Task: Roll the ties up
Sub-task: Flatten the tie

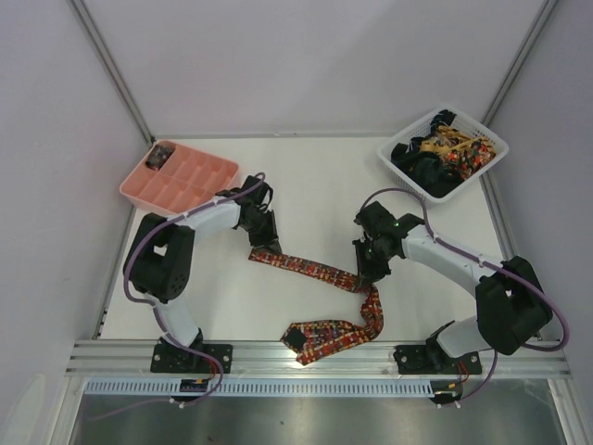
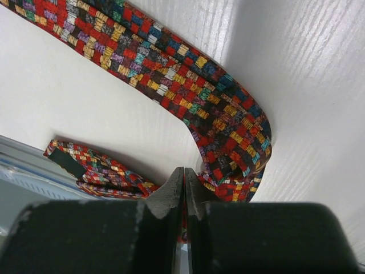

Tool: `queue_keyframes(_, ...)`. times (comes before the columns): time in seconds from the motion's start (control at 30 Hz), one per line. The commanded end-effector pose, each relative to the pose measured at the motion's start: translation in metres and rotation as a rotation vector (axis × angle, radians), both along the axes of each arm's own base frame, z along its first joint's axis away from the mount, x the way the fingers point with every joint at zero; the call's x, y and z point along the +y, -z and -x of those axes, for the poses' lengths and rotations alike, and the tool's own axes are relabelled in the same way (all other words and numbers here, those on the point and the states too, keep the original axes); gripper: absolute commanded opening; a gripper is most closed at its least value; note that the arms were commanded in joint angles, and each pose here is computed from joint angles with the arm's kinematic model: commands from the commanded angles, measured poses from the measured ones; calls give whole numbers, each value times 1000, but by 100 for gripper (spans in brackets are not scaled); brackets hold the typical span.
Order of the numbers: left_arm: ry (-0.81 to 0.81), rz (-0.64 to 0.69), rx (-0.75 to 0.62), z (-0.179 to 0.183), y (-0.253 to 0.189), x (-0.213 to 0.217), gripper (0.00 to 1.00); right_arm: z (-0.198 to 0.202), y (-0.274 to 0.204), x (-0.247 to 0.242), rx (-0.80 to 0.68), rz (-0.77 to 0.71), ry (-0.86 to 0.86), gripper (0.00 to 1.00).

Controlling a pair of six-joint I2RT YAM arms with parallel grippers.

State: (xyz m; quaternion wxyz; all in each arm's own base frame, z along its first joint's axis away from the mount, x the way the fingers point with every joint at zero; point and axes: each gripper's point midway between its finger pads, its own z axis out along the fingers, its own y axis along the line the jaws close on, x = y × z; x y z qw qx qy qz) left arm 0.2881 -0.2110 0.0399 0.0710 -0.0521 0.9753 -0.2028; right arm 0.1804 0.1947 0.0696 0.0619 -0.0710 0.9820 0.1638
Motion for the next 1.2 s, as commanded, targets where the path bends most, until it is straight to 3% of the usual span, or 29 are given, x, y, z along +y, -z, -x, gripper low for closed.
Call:
queue_keyframes(0.0,-7,-9,-16,-12,0,1,19,3,-4,-3,18,-4,34,8)
queue_keyframes(0.3,-36,-60,51,-6,27,15,16,27,7,-5,138,0,3,6)
queue_keyframes(0.5,-101,-119,118,-6,44,39,10,19,28,-30,168,119,103,0)
queue_keyframes(0.73,-156,-144,168,-9,49,58,5,-58,40,-51,54,269,227,3)
queue_keyframes(0.93,-160,-162,177,-13,50,62,4,-181,37,-24,-103,383,151,5)
queue_keyframes(1.0,-162,-168,170,-15,48,66,5,-221,8,-4,-213,387,112,5)
queue_keyframes(1.17,-191,-163,168,-15,45,75,4,-236,-20,25,-261,363,23,10)
